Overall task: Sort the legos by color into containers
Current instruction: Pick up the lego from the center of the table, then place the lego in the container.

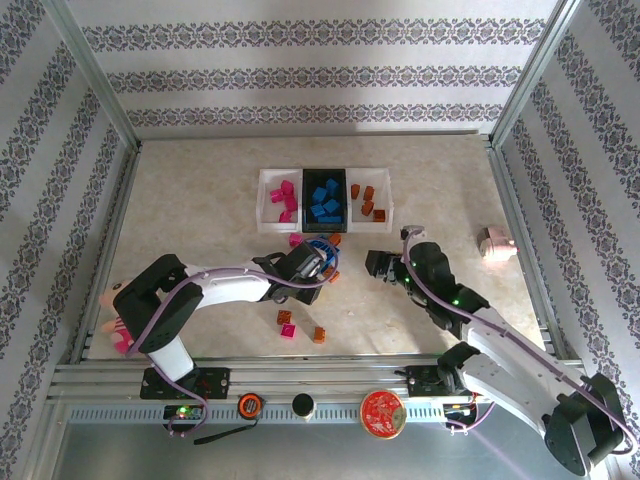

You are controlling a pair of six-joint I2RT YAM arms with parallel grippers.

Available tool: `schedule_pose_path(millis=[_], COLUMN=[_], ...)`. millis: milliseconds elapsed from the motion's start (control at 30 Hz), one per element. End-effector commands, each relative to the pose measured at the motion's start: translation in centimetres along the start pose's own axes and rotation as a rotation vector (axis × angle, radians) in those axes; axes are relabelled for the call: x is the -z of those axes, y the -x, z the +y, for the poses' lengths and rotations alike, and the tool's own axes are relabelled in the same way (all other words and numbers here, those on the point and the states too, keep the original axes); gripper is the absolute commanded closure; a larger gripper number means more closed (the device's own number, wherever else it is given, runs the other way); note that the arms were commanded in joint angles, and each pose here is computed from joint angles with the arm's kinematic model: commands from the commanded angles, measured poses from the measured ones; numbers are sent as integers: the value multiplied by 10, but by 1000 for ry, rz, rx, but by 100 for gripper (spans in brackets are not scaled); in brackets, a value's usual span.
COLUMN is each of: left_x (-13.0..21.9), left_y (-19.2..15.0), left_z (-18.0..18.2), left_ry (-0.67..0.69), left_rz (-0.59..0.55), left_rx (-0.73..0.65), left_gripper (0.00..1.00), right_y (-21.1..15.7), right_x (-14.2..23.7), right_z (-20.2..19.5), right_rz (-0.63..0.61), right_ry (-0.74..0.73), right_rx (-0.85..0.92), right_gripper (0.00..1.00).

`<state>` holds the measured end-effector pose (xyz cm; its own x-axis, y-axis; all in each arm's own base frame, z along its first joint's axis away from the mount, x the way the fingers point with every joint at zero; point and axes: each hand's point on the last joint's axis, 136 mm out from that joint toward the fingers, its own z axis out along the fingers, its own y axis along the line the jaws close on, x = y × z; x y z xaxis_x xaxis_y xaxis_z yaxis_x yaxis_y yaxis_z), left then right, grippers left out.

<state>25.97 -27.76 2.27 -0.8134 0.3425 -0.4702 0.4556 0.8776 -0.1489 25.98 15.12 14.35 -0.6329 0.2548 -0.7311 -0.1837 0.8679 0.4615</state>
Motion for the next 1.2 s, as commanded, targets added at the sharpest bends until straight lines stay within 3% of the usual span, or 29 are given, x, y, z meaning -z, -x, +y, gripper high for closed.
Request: schedule_pose_path(millis=[0,167,400,667,900,933,1067,1167], left_x=[4,25,47,19,-13,-16,-23,-10], left_y=[21,47,130,219,266,270,281,295], left_z=[-19,-29,-37,-37,-25,-23,-20,-26], left_ry=[-65,-91,-118,-112,-46,-32,-27,-56], left_rz=[-73,-135,-263,-307,-321,-326,-332,-365], left_rx=[-21,-16,0,11,54,62,92,94], left_gripper=[76,82,83,83,83,81,57,46], right_y=[-8,-15,-16,-33,-39,-40,-42,-44], right_x=[3,6,10,16,22,23,24,25], right_z=[-16,-22,-24,-36,-40,-40,-40,-40], right_rz=[5,7,-4,23,32,33,36,41], right_ry=[-54,-64,-64,-87,-95,-93,-87,-82], right_rx=[-17,-26,-38,-45,-52,-54,-59,-59], right_gripper=[29,29,30,29,30,29,29,29])
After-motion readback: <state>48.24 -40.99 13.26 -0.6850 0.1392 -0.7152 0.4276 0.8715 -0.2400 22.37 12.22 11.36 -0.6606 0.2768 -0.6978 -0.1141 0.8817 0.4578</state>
